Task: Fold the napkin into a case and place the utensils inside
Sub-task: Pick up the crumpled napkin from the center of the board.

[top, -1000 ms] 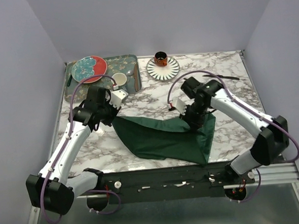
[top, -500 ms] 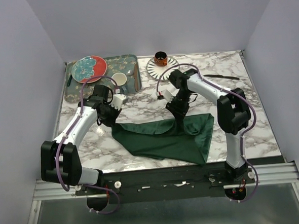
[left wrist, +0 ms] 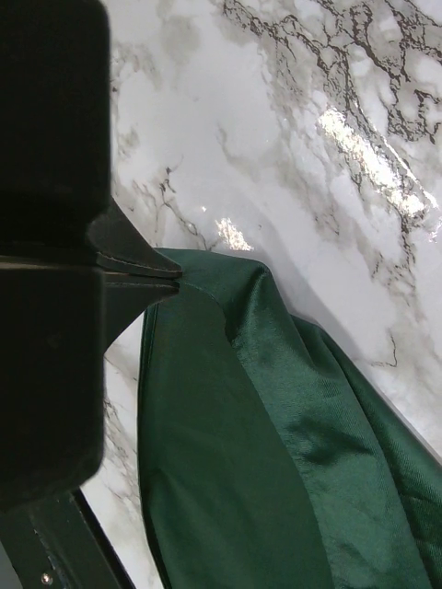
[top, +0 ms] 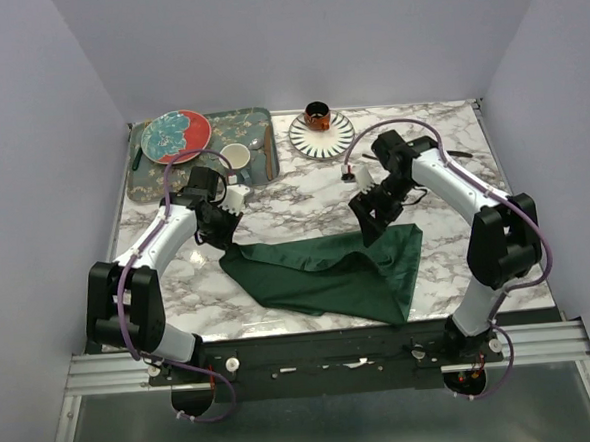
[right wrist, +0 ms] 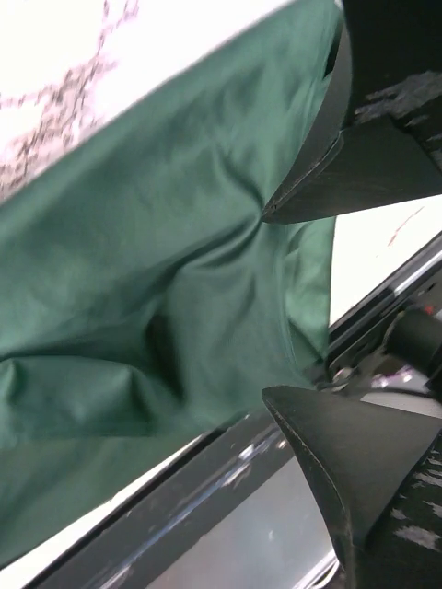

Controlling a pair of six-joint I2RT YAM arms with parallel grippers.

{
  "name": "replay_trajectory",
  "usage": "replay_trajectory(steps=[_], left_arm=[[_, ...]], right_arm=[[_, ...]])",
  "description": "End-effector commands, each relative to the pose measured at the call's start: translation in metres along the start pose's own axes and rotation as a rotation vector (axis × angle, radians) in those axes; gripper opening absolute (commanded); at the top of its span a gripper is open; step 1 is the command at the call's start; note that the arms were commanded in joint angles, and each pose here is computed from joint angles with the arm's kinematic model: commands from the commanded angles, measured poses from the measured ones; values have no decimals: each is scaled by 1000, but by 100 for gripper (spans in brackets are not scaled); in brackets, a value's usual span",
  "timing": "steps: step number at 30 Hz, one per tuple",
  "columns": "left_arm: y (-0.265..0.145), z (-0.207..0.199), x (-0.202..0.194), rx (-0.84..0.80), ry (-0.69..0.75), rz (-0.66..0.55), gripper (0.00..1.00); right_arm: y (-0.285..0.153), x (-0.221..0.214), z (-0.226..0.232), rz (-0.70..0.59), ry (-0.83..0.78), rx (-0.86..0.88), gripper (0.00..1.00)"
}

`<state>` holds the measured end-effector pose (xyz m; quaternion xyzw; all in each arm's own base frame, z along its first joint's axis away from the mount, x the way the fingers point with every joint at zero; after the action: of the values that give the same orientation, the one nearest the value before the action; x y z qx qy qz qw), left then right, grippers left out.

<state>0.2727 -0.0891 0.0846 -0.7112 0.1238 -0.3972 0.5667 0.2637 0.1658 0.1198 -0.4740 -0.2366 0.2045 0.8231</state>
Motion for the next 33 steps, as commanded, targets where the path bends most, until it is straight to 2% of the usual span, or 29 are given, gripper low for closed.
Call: replay_trajectory(steps=[1,5,8,10,12,13,14,15,16,19,26,33], left_arm=[[0,1,11,-18,-26,-36,0],[0,1,9,-21,-36,-36,0],[2,0,6,-42,-62,-32,0],[8,2,4,-57,-88,-20,0],[15,1,3,-82,-121,-3,0],[17,2,2,-92,-131,4,0],[19,0,3,-107,-139,7,0],[20,2,5,-108,-145,7,0],[22,2,5,-115,-150,13,0],[22,2,6,-117,-148,16,0],[23,2,1,-117,-149,32,0],[23,1,-1,-112,-150,34,0]], right_arm=[[12,-11,10,-26,65,63,79],[8,-26,12,-56,52,57,76],[-5,-36,25,-132,-27,58,76],[-19,-36,31,-237,-131,16,76],[-9,-53,30,-225,-236,-23,75],[-13,-49,31,-276,-312,-64,70],[-7,-53,31,-256,-408,-102,67],[7,-68,28,-219,-436,-109,64],[8,-67,30,-243,-497,-129,60],[29,-83,33,-201,-651,-137,58],[59,-117,32,-88,-949,-124,60],[78,-140,22,-18,-1128,-159,68]])
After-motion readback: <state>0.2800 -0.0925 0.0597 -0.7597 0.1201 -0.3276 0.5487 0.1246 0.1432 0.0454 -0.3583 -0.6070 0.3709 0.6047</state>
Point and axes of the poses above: each gripper's point midway between its finger pads, its own y axis out along the fingers, its own z axis along the line the jaws close on, x = y × z, the point moved 1 cm from there along -y, back along the fingers, and after that the axes turned 11 degrees about y, right-handed, at the moved point
